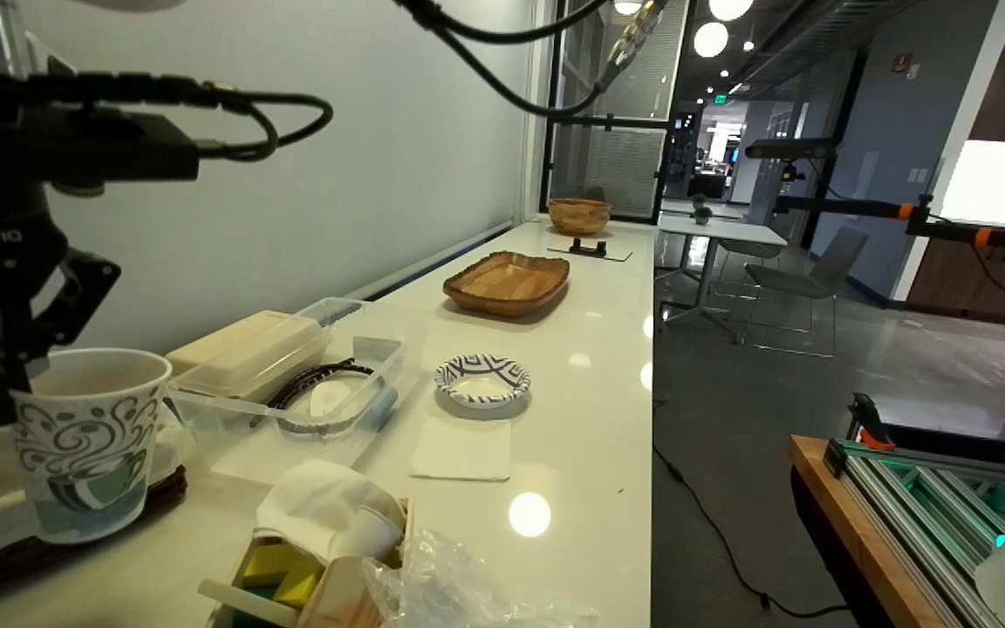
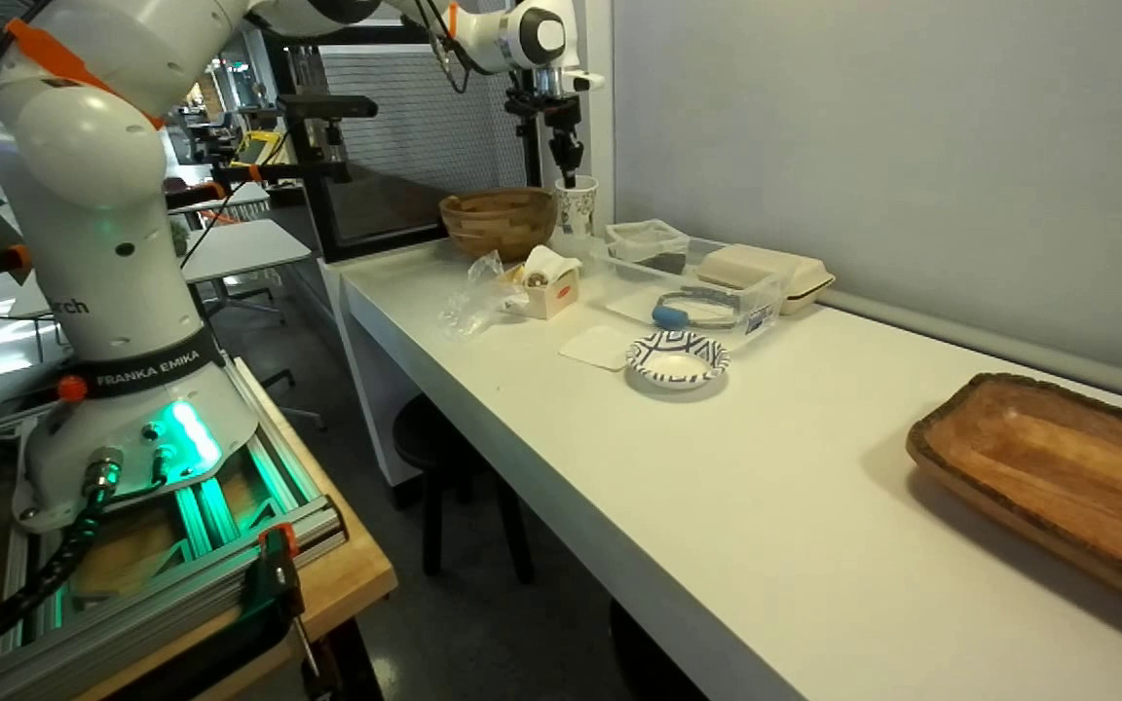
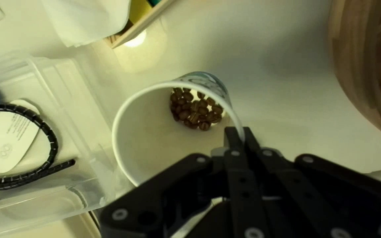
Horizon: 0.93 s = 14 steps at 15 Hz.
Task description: Pour the contents in the coffee cup into the black and white bowl.
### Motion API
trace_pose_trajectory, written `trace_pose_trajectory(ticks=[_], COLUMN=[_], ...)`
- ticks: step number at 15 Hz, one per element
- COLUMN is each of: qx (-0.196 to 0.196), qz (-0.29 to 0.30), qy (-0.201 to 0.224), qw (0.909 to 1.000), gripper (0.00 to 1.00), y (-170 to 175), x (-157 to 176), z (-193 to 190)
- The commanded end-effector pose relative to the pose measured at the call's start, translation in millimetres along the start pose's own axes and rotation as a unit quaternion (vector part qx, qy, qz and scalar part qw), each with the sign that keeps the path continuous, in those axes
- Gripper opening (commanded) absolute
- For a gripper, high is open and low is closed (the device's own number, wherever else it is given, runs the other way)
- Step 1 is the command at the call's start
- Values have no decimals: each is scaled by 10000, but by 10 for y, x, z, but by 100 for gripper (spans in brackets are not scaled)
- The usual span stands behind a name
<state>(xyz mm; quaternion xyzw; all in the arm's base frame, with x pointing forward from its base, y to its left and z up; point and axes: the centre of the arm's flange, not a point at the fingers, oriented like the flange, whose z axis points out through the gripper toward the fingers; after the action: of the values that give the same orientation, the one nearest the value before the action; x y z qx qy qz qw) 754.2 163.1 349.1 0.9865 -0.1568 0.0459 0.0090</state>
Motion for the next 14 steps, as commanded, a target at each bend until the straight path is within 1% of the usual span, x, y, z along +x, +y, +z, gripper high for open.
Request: trace_pose_trajectory(ticks=[1, 4, 6, 7, 10, 11, 12, 13, 14], qx=[337, 668, 853, 858, 777, 701, 604, 529, 428], qz=[-194, -717, -1091, -1211, -1505, -1573, -1591, -1512, -1451], qy=[-409, -927, -1210, -1396, -1686, -1742, -1728, -1743, -1624], qw=[9984, 9909, 9829, 9790, 9710, 9695, 9702, 9716, 9751], gripper=[1, 1, 1, 1, 1, 1, 1, 1, 1], y=[395, 679, 908, 1045, 1501, 1705, 1901, 2118, 2339], x=[-368, -581, -714, -783, -984, -1047, -1099, -1141, -1169], z=[-476, -646, -690, -681, -631, -563, -504, -431, -359])
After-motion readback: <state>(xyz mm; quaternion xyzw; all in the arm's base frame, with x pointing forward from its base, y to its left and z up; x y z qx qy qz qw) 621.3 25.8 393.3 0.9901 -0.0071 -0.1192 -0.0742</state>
